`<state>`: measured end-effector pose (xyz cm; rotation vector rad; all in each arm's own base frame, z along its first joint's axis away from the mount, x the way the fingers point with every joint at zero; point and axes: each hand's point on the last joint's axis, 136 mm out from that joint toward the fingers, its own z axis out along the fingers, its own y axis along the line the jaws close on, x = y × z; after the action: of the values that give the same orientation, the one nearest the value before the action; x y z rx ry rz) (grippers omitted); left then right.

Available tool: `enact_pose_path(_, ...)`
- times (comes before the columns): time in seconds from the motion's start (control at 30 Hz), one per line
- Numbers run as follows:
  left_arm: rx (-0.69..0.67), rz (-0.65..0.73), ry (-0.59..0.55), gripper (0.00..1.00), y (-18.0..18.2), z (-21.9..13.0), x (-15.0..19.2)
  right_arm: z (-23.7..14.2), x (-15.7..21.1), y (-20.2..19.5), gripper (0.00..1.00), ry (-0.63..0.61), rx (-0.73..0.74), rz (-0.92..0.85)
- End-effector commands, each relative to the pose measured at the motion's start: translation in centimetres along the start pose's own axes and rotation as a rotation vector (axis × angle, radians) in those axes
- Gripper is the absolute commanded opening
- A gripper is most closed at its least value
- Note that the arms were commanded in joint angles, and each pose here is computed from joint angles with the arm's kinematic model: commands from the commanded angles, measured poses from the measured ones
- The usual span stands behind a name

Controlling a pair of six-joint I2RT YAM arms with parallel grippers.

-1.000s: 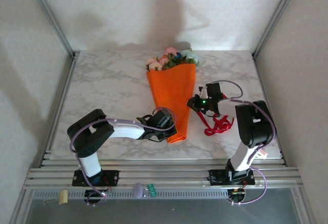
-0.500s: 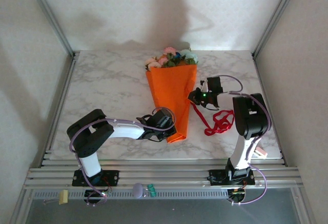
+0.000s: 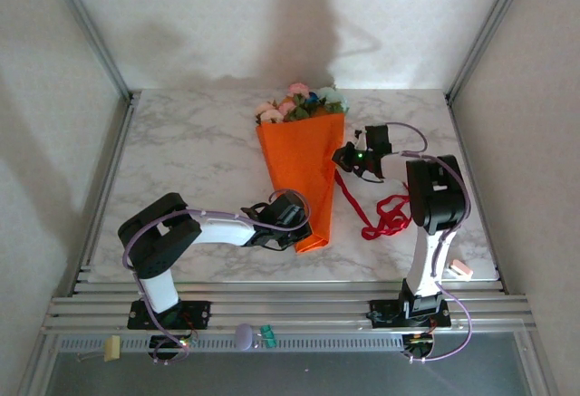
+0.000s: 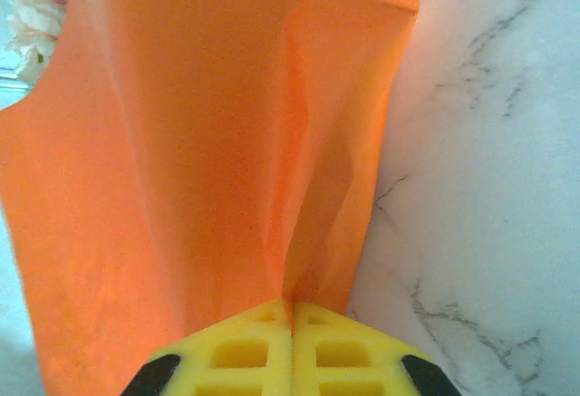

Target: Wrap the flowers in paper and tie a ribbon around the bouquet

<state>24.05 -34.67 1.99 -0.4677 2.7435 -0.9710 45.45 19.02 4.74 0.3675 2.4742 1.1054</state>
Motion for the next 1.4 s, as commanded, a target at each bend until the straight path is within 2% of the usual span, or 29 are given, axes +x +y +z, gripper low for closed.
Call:
enact_pose_path(0.0,-0.186,-0.024,0.024,0.00,5.7,0.0,0.9,-0.2,-2.5,0.4,0.02,-0.077,-0.001,-0.005)
enact_pose_path(0.03,-0.187,-0.024,0.025,0.00,5.7,0.0,0.9,-0.3,-2.7,0.6,0.07,-0.084,-0.004,-0.008)
enact_pose_path(0.13,-0.185,-0.023,0.026,0.00,5.6,-0.1,0.9,0.0,-3.0,0.7,0.34,-0.084,-0.011,0.000)
enact_pose_path(0.17,-0.184,-0.021,0.027,0.00,5.6,-0.1,0.9,0.2,-3.1,0.7,0.39,-0.081,-0.012,0.004)
enact_pose_path(0.23,-0.184,-0.015,0.028,0.00,5.5,-0.1,0.9,0.5,-3.2,0.5,0.42,-0.081,-0.011,0.011)
enact_pose_path(0.37,-0.185,-0.001,0.031,0.00,5.3,-0.1,0.9,1.2,-3.8,0.5,0.39,-0.082,-0.016,0.019)
enact_pose_path(0.6,-0.200,0.003,0.033,0.00,5.6,-0.3,0.9,1.4,-5.3,0.3,0.00,-0.119,-0.008,0.030)
enact_pose_path(0.7,-0.202,0.002,0.032,0.00,5.7,-0.4,0.9,1.0,-6.3,0.5,0.00,-0.144,-0.020,0.031)
enact_pose_path(0.8,-0.200,0.007,0.034,0.00,5.6,-0.4,0.9,1.2,-6.8,0.9,0.29,-0.143,-0.022,0.022)
enact_pose_path(0.93,-0.198,0.022,0.045,0.00,5.4,-0.4,1.0,1.7,-7.9,0.6,0.36,-0.146,-0.011,0.028)
enact_pose_path(1.03,-0.197,0.035,0.052,0.00,5.2,-0.4,1.0,2.4,-8.7,0.3,0.32,-0.146,-0.016,0.036)
enact_pose_path(1.07,-0.198,0.037,0.055,0.00,5.2,-0.4,1.1,2.5,-8.9,0.3,0.28,-0.145,-0.019,0.038)
enact_pose_path(1.17,-0.197,0.040,0.062,0.00,5.2,-0.4,1.2,2.9,-9.6,0.3,0.05,-0.153,-0.023,0.042)
enact_pose_path(1.2,-0.198,0.038,0.063,0.00,5.2,-0.4,1.2,2.9,-9.8,0.3,0.01,-0.159,-0.025,0.044)
enact_pose_path(1.33,-0.194,0.038,0.068,0.00,5.0,-0.6,1.3,2.3,-10.4,0.3,0.00,-0.187,-0.025,0.048)
enact_pose_path(1.37,-0.194,0.039,0.068,0.00,5.0,-0.6,1.3,2.2,-10.4,0.3,0.03,-0.189,-0.021,0.049)
